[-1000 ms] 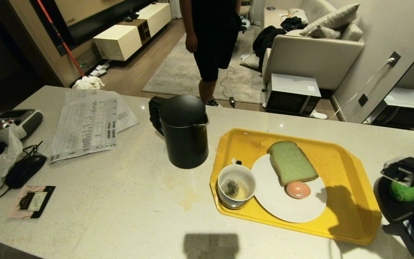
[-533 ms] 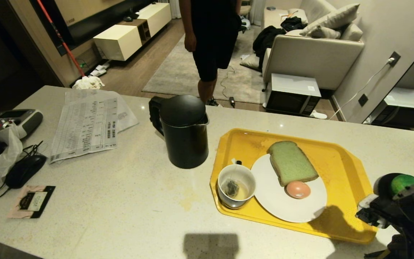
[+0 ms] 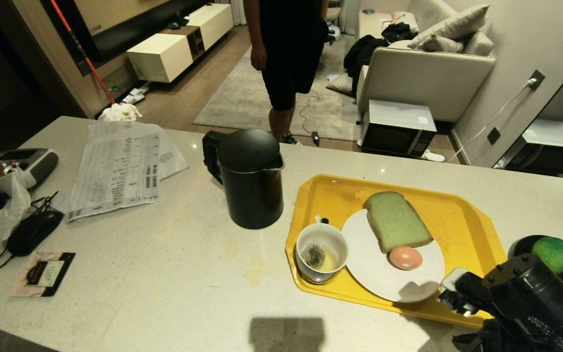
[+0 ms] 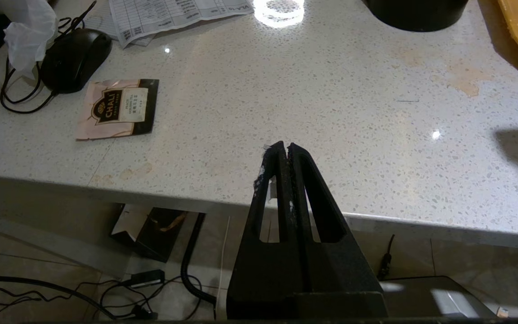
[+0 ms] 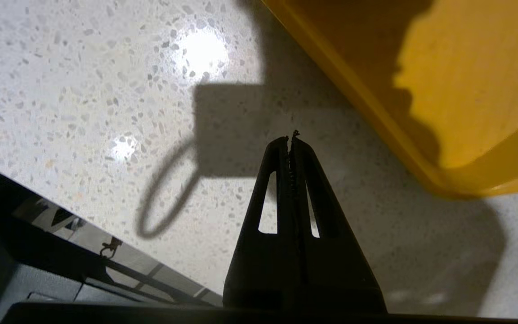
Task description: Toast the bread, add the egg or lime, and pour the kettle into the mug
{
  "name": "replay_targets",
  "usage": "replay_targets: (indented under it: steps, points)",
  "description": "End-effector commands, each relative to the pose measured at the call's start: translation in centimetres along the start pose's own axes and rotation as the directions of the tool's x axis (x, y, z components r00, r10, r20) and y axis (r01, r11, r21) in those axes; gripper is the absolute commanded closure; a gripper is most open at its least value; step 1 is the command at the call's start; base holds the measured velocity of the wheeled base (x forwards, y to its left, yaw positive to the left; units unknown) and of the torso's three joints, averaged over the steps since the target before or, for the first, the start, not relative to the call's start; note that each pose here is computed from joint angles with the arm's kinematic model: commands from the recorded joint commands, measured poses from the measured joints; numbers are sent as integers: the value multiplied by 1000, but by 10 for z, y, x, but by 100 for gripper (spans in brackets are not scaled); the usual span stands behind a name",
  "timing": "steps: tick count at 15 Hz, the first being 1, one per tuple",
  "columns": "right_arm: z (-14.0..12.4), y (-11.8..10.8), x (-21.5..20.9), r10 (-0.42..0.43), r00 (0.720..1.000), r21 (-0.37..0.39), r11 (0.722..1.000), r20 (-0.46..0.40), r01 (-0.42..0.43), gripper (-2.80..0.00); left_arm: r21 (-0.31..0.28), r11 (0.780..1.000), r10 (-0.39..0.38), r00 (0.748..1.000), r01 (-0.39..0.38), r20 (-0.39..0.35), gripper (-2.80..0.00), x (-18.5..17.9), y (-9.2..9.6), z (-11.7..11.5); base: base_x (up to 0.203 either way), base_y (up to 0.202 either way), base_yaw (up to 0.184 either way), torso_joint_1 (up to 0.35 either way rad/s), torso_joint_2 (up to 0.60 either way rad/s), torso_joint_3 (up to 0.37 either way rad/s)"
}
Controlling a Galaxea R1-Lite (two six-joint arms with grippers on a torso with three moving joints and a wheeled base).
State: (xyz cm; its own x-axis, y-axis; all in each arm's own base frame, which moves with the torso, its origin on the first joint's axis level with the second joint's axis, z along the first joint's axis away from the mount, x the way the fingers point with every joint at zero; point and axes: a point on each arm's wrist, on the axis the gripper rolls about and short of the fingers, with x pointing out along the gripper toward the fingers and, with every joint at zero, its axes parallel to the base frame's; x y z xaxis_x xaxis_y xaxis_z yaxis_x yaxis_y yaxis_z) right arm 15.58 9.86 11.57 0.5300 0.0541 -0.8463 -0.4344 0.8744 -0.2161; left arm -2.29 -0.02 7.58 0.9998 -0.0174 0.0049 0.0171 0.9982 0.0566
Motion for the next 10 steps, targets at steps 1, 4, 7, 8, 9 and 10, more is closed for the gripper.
replay_targets:
  steps: [1,4,7,8,9,10]
  points:
    - [1,8,16,2,999,-27,1000,-44,-3,0,0,1000,0,1000,0,1,0,0,0,0,0,0,0,0,0,0]
    - [1,15,19,15,998,-57,998,-53,-18,0,0,1000,0,1000,0,1,0,0,0,0,0,0,0,0,0,0]
    - [4,22,25,25,998,-52,998,-49,-28,0,0,1000,-1,1000,1,0,0,0,0,0,0,0,0,0,0,0]
    - [6,26,29,31,999,-42,999,-38,-33,0,0,1000,0,1000,0,0,0,0,0,-1,0,0,0,0,0,0]
    - [8,28,32,34,999,-41,999,-33,-35,0,0,1000,-1,1000,1,1,0,0,0,0,0,0,0,0,0,0]
    - [10,31,34,38,999,-45,998,-24,-39,0,0,1000,-1,1000,1,1,0,0,0,0,0,0,0,0,0,0]
